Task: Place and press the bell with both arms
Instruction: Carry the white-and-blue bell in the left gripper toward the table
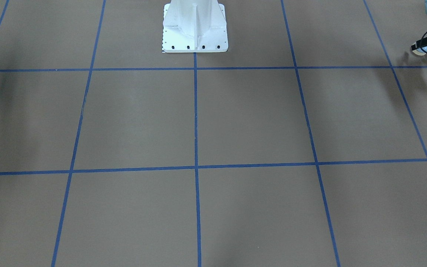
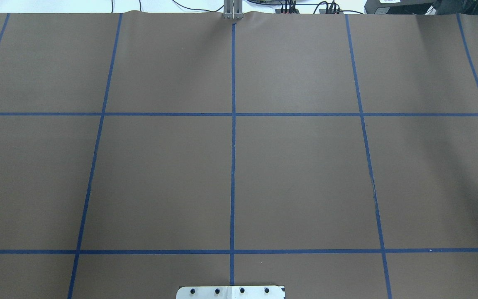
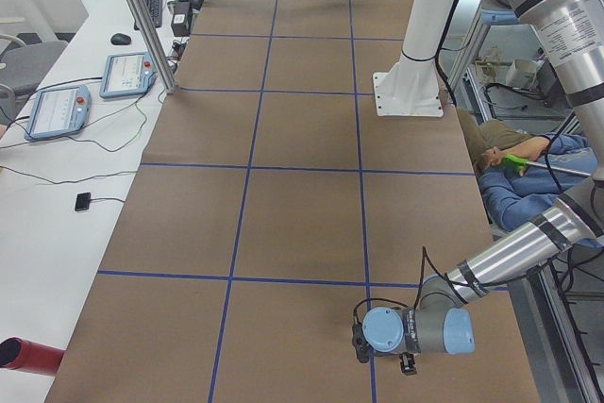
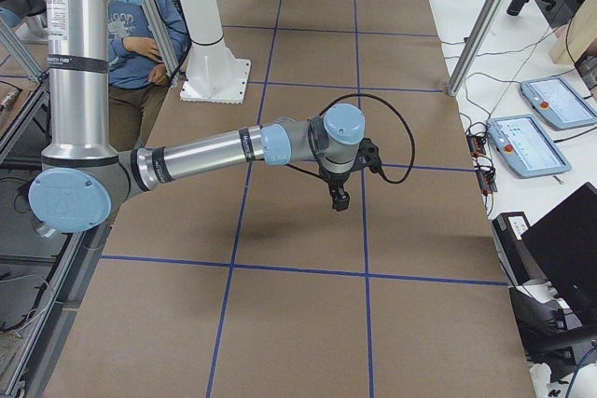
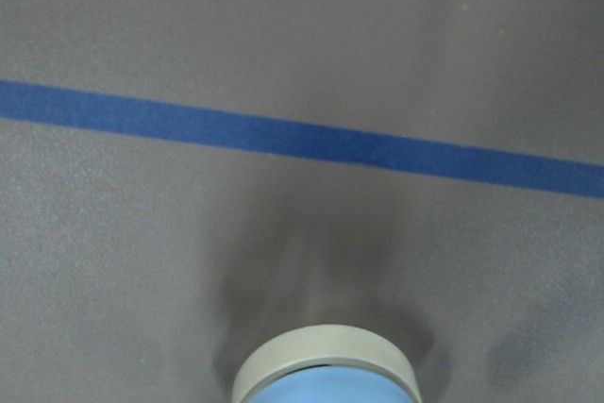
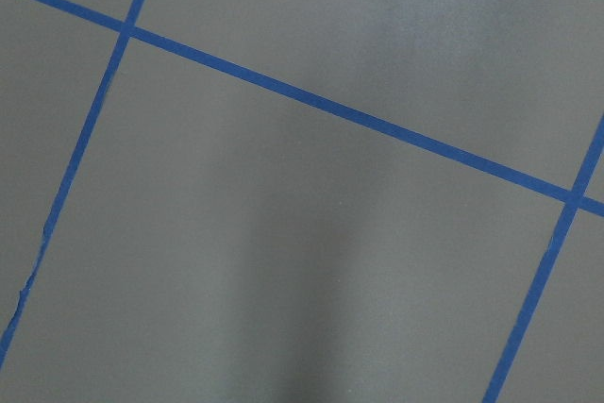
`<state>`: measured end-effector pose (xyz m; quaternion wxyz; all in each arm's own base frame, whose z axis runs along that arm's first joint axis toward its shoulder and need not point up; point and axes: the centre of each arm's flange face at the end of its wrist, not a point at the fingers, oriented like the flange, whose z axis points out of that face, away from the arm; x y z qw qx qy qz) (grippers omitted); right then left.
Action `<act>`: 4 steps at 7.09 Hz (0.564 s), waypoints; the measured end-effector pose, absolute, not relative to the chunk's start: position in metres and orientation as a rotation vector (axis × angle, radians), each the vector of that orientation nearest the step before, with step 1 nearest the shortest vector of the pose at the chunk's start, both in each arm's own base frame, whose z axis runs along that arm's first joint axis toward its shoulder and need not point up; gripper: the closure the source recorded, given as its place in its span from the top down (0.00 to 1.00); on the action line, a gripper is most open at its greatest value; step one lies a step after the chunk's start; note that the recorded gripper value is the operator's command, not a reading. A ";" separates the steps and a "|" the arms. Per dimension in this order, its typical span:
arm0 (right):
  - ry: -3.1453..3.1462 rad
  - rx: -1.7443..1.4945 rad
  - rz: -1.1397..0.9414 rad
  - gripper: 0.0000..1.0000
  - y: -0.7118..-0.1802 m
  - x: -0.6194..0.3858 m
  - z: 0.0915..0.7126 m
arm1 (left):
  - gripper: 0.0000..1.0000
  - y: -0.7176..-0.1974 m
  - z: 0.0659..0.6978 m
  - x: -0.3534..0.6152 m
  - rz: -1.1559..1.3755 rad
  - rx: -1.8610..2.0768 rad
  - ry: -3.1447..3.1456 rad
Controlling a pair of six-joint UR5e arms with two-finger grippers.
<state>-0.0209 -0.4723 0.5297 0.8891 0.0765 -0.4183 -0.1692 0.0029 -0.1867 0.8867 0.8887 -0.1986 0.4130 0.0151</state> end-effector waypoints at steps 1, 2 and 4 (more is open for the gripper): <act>-0.869 0.158 -0.354 1.00 -0.472 -0.022 0.530 | 0.99 -0.190 0.886 0.005 0.036 -0.414 0.857; -0.869 0.155 -0.356 1.00 -0.472 -0.024 0.530 | 0.97 -0.192 0.886 0.007 0.038 -0.416 0.856; -0.869 0.147 -0.361 1.00 -0.472 -0.028 0.532 | 0.95 -0.192 0.886 0.008 0.044 -0.420 0.853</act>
